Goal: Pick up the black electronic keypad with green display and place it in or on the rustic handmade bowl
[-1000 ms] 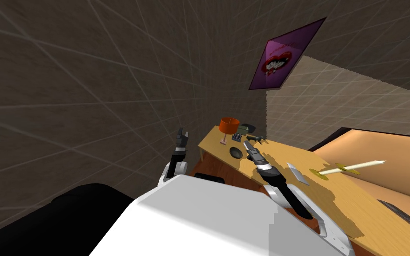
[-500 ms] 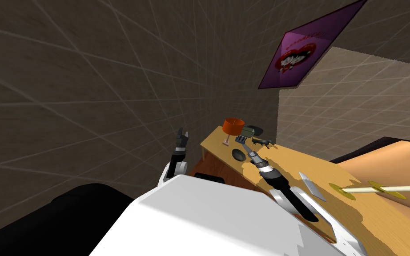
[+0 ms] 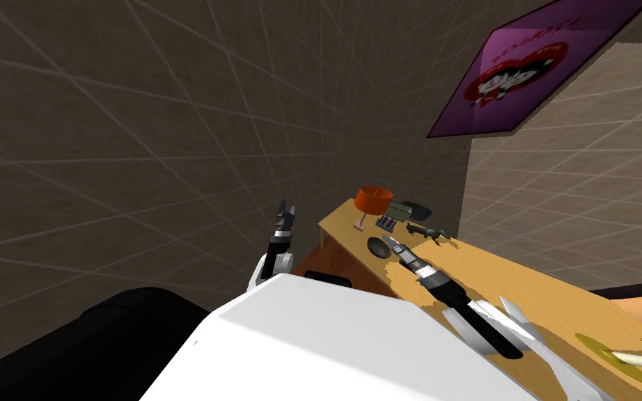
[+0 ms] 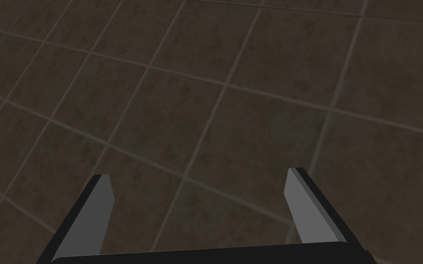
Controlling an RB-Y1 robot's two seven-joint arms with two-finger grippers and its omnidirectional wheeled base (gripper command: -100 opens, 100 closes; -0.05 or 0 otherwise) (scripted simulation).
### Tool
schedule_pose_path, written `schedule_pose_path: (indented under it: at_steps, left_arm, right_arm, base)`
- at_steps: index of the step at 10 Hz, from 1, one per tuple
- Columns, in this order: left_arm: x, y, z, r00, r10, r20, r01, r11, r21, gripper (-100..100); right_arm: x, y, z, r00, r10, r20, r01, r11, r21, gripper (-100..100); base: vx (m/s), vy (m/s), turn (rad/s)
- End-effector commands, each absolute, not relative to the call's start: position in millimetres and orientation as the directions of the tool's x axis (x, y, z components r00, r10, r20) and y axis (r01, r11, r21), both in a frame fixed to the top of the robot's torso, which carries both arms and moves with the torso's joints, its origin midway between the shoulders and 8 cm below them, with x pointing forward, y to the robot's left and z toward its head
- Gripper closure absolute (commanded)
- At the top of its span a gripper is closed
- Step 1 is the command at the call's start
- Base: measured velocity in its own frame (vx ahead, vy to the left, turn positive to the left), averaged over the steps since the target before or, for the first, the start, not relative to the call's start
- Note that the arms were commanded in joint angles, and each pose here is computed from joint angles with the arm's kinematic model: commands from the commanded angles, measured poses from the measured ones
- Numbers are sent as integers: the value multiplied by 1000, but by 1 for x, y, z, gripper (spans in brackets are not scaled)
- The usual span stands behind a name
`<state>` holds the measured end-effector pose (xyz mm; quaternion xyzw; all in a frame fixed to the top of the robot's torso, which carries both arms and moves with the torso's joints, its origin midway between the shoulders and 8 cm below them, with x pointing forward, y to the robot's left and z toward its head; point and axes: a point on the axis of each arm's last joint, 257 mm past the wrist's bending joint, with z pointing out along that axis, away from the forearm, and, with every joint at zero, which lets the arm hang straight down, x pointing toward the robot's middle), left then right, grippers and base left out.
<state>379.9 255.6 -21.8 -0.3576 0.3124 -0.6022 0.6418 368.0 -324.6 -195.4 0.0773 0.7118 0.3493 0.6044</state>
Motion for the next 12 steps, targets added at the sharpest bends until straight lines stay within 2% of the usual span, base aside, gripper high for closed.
schedule_pose_path:
  at_steps: [1, 3, 9, 12]
  left_arm:
    - [380, 256, -22, 79, -996, 30, 550, 19, -835, 0]
    - [380, 256, -22, 80, -996, 30, 549, 19, -835, 0]
    - [380, 256, -22, 79, -996, 30, 550, 19, -835, 0]
    - [380, 256, -22, 80, -996, 30, 549, 19, -835, 0]
  right_arm:
    - [363, -338, -219, -302, 468, -831, -279, 790, 546, -100]
    - [359, -349, -233, -332, 427, -841, -260, 816, 516, -100]
    - [315, -423, -309, -526, 174, -833, -182, 933, 310, -100]
    - [296, -450, -329, -586, 97, -804, -173, 955, 241, -100]
  base:
    - [-42, -87, 313]
    - [-31, -56, 108]
    - [-64, -92, 342]
    - [-46, -60, 198]
